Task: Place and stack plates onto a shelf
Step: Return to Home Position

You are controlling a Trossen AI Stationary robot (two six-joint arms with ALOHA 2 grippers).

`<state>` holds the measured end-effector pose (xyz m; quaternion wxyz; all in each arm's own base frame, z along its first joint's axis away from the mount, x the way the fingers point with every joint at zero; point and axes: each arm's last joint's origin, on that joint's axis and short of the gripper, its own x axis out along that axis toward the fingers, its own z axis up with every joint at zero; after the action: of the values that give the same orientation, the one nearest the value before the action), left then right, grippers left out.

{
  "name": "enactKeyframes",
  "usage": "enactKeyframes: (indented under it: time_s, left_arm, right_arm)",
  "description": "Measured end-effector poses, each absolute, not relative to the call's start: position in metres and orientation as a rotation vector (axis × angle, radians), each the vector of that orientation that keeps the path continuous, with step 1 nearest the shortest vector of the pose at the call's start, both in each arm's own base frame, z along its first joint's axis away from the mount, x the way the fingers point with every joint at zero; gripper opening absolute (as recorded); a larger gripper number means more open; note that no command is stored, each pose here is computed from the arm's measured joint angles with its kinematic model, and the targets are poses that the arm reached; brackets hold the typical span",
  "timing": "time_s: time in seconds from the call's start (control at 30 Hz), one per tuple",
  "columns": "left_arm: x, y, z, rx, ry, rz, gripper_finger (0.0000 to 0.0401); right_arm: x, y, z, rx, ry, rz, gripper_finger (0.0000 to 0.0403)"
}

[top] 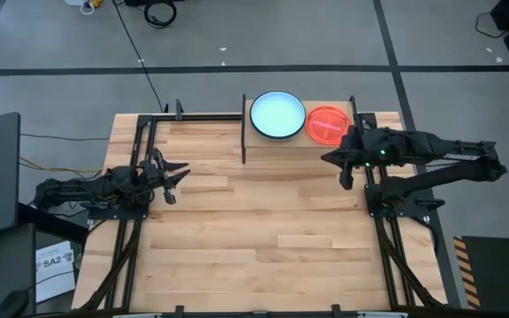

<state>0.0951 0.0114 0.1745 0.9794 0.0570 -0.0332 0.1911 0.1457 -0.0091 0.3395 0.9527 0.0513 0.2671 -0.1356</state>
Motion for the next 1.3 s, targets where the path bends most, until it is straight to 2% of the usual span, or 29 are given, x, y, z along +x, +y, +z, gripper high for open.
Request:
enactKeyframes:
  time_s: [0.43,0.9,1.3]
  left_arm:
    - [0.095,0.011,0.175,0.115,-0.068,0.384,0.0103]
    - [0.095,0.011,0.175,0.115,-0.068,0.384,0.0103]
    - [0.095,0.011,0.174,0.115,-0.068,0.384,0.0103]
  right_arm:
    - [0.090,-0.008,0.272,0.169,0.298,-0.266,0.0012]
    - [0.046,-0.007,0.259,0.199,0.038,-0.241,0.0012]
    - [0.062,-0.007,0.241,0.124,0.014,-0.237,0.0012]
